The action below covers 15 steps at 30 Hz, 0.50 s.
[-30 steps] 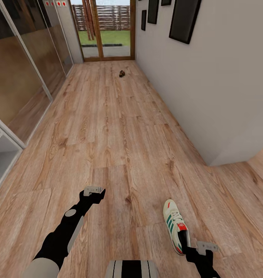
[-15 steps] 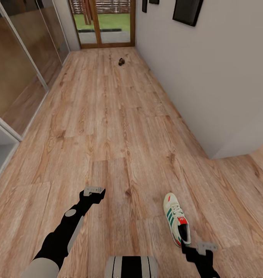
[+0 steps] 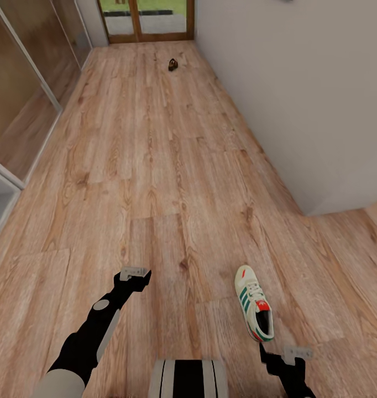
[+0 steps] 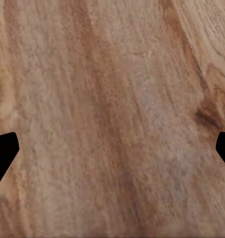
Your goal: Pick up the two gym shoes and the two sandals from the corridor floor and place them onto the hallstand (shoe rack) in the corridor, making sure they are on the rack and not on the floor. Arrange them so the two gym shoes are next to each other and the two sandals are next to each other.
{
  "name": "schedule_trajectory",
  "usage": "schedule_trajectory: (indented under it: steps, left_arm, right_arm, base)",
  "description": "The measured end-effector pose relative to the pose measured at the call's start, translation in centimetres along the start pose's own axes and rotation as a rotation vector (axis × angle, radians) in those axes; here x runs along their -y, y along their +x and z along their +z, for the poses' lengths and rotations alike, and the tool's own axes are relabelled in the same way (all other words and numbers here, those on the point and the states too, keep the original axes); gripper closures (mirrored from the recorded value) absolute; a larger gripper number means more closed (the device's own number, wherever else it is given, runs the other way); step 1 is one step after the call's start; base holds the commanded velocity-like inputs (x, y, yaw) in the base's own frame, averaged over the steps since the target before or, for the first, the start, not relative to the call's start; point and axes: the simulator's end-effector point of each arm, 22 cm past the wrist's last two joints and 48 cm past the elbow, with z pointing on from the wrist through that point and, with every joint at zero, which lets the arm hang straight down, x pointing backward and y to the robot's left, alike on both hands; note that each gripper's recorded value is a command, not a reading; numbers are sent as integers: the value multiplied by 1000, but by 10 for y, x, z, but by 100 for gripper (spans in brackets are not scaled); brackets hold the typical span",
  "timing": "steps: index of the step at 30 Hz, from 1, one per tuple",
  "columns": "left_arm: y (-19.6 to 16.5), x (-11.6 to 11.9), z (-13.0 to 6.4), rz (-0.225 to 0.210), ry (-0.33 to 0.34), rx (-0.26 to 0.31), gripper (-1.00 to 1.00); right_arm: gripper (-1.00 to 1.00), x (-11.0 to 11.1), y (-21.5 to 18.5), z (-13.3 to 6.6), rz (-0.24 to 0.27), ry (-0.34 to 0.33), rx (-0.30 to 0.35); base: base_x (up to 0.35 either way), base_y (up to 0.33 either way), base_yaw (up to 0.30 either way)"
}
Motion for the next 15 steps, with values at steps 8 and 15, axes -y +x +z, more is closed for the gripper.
schedule_trajectory:
  steps: [8, 15]
  left_arm:
    - [20, -1, 6, -5, 0, -33, -100]
    - [27, -1, 8, -7, 0, -44, -100]
  right_arm:
    - [-100, 1, 16, 3, -5, 2, -33]
    - [-100, 1, 21, 3, -7, 3, -43]
  base:
    - [0, 0, 0]
    - [0, 0, 0]
